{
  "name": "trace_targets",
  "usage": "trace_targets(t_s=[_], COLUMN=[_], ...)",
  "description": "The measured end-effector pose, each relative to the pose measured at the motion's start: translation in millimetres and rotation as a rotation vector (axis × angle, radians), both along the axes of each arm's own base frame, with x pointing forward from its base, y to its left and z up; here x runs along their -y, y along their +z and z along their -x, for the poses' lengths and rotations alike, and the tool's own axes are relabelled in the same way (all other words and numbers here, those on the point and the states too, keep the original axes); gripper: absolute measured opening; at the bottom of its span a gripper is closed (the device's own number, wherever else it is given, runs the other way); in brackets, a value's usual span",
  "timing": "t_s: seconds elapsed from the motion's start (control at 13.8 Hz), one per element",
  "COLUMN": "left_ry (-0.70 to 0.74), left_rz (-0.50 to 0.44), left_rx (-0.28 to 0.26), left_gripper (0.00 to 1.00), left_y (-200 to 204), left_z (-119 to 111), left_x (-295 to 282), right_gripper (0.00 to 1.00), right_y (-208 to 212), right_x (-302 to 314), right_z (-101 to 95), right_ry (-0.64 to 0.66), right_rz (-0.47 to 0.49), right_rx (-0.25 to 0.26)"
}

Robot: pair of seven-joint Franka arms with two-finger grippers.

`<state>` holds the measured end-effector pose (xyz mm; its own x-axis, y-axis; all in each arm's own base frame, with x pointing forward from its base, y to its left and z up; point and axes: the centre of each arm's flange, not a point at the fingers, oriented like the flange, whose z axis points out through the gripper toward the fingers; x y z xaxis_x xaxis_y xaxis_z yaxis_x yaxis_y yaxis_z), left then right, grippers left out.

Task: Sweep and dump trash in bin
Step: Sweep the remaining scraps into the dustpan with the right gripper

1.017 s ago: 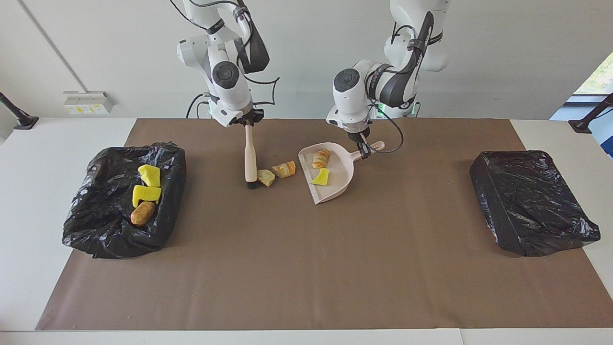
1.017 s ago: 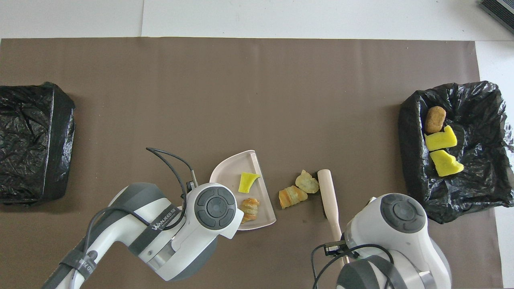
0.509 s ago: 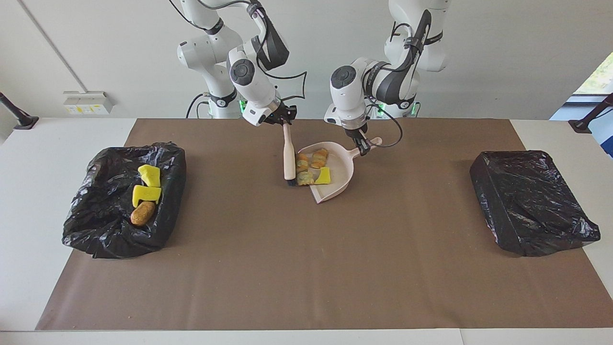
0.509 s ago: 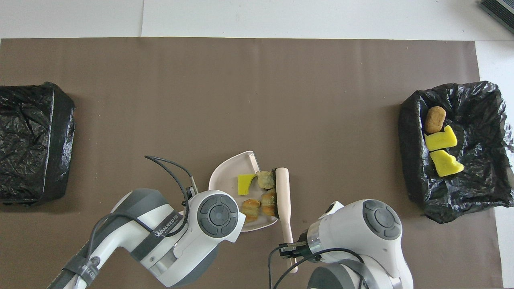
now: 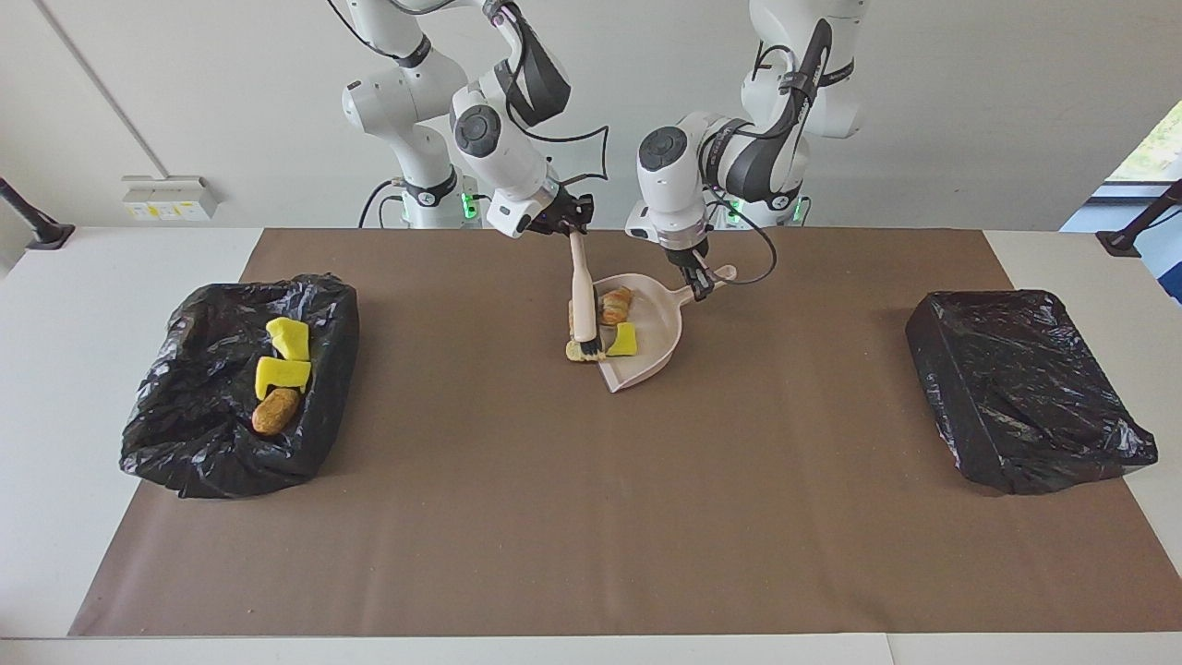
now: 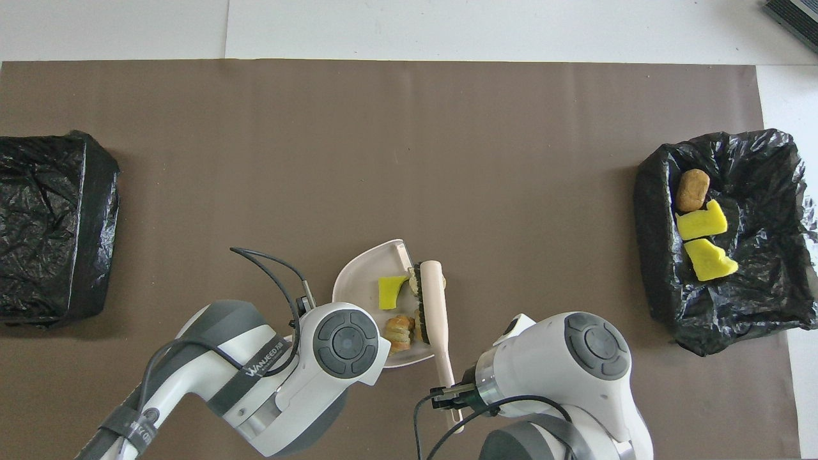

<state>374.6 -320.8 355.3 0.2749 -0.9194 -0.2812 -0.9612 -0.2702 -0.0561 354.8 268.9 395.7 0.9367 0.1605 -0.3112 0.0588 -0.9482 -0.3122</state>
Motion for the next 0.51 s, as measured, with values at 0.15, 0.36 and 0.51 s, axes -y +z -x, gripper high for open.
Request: trace_targets(t_s=[0.15,0.36,0.51], left_ry=[0.001,0.002,0.002], left_rz=[0.003,0.007,0.009], left_rx=[0.002,0.006,0.008], left_gripper=[0.32,0.32,0.32], left_y=[0,0,0], left_z=[0,-1,-1], left_x=[0,0,0], right_gripper=[0.26,0.26,0.26], right_y=[11,10,-9], right_x=[20,32,27], right_z=[-12.6,-26.4,-41.8], right_ry=[0.066,0.193,0.263], right_rz=[0.112,0.223,0.222], right_rx=[0.029,0.127,0.159])
